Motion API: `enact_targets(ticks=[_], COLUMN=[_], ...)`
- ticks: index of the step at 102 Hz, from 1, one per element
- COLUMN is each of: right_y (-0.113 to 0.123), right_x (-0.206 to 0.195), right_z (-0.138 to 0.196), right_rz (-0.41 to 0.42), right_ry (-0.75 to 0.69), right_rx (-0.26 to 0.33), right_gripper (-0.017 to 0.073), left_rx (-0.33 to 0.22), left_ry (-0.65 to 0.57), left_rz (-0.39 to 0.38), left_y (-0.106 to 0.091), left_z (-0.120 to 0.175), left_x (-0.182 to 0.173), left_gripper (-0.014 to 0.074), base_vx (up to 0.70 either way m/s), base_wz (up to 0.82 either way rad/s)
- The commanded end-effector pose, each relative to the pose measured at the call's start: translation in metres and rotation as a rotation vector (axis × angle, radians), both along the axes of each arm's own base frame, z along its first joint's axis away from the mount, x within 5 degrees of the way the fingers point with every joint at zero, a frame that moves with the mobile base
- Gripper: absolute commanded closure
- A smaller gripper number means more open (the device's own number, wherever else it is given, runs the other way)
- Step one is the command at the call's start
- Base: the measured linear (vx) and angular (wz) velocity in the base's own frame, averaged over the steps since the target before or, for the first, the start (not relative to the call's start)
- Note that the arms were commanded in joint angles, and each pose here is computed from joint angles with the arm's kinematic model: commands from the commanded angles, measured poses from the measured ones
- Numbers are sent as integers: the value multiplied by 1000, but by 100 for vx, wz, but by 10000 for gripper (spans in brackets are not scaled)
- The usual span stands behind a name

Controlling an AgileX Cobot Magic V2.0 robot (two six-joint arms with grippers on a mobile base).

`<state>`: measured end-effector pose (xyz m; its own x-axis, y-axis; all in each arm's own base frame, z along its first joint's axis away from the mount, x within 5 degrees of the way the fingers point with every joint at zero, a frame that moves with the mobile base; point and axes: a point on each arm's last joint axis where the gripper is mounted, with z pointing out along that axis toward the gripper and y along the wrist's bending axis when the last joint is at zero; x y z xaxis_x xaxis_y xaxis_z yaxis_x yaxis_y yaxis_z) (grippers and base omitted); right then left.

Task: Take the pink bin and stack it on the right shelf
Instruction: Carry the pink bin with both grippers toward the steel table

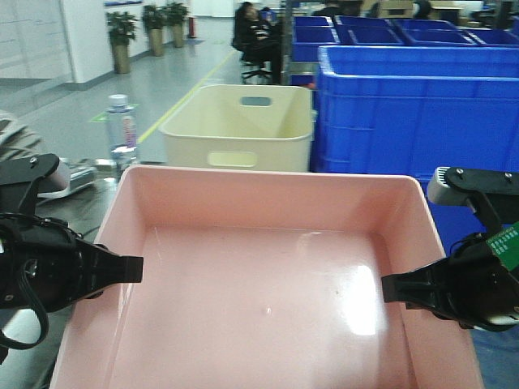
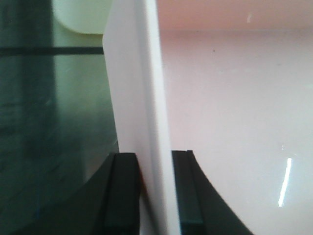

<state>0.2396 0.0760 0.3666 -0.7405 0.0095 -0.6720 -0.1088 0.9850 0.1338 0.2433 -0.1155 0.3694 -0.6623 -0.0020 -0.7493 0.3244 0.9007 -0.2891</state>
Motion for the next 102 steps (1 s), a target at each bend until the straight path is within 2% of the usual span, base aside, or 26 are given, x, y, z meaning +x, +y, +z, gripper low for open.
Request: enact_targets(ticks=[1, 67, 75, 90, 102], right_y=[-8, -8, -7, -8, -6], right_x=[-1, -1, 1, 5, 4], right_z=[22, 22, 24, 29, 28], right_rz=[4, 4, 7, 10, 8], right_ry=[-131, -133, -171, -238, -216], right_rx=[-39, -37, -28, -45, -13], right_gripper=[568, 568, 568, 568, 568], left_rx=[-40, -40, -40, -54, -58], left_ry=[-155, -155, -155, -190, -194], left_rz=[16, 16, 16, 24, 26], left_y=[5, 5, 5, 5, 4], left_z=[28, 28, 28, 31, 31], left_x=[-3, -3, -3, -1, -1], left_gripper=[595, 595, 595, 595, 595], base_vx=[15, 4, 0, 0, 0], base_wz=[-40, -10, 0, 0, 0])
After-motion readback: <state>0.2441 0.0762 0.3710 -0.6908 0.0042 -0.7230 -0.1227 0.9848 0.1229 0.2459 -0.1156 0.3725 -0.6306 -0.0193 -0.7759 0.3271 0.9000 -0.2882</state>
